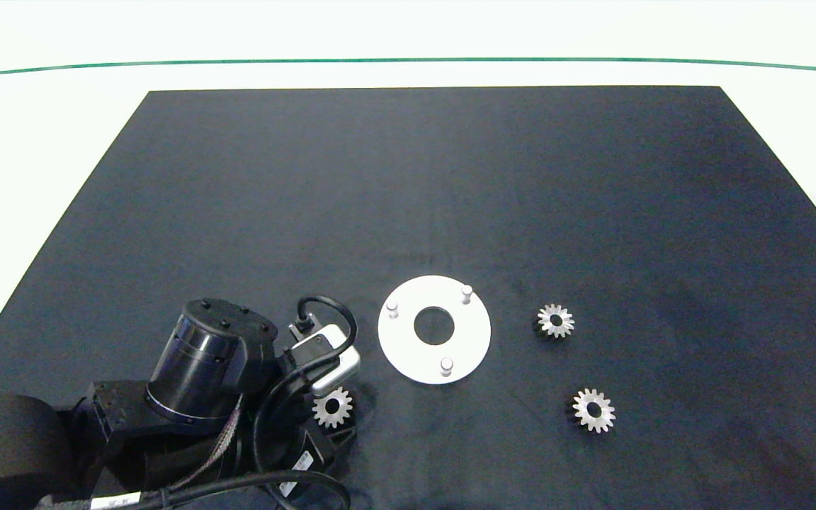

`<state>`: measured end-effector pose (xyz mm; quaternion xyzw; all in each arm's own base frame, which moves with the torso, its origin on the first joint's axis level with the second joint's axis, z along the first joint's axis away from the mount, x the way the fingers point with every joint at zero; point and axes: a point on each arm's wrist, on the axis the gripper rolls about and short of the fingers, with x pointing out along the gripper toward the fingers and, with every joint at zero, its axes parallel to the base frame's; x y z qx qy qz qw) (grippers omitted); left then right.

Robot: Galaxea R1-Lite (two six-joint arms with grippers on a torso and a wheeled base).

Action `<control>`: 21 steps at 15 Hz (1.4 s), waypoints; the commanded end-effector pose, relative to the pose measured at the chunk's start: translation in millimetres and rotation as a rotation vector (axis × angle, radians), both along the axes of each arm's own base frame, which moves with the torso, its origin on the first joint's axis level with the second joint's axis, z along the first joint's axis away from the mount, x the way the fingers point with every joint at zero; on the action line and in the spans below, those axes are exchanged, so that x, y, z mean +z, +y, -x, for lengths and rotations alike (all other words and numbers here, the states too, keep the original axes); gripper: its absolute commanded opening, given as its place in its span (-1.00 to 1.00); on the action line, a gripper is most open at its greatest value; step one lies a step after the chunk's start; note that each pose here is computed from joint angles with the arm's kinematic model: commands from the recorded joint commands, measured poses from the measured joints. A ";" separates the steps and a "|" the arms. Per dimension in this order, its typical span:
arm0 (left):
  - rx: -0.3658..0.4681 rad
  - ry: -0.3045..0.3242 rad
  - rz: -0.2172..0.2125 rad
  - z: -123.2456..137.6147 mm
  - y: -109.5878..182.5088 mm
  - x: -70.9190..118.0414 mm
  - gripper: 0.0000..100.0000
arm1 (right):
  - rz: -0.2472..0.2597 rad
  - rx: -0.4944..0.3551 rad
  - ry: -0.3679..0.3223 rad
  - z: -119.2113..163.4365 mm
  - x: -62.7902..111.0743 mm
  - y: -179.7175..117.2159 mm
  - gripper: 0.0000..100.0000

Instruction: Install three planetary gears onto the carrier pins

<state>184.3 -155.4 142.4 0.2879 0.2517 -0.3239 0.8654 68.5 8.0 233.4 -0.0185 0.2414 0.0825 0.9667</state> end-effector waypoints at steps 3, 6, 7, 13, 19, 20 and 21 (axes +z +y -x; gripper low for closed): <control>0.001 -0.002 -0.001 -0.8 -0.3 -0.1 -0.06 | 0.001 0.003 0.000 0.1 -0.1 0.1 1.00; 0.002 -0.001 -0.003 -0.6 -0.1 -0.5 -0.18 | 0.000 0.002 0.002 -0.2 -0.2 0.1 1.00; 0.002 -0.001 -0.003 -0.6 -0.1 -0.5 -0.24 | 0.000 0.000 0.004 -0.2 -0.3 0.0 1.00; -0.001 0.001 -0.006 0.0 0.0 -1.2 -0.48 | 0.002 0.003 0.008 -1.3 -0.9 0.2 1.00; -0.029 -0.048 0.034 11.5 0.1 13.9 -0.50 | -0.014 0.027 0.010 -0.4 -1.0 0.7 1.00; -0.034 -0.052 0.037 12.7 -0.2 15.0 -0.50 | -0.014 0.027 0.007 -0.1 -0.7 0.7 1.00; -0.035 -0.056 0.038 12.8 -0.5 16.1 -0.50 | -0.014 0.027 0.008 0.0 -0.8 0.7 1.00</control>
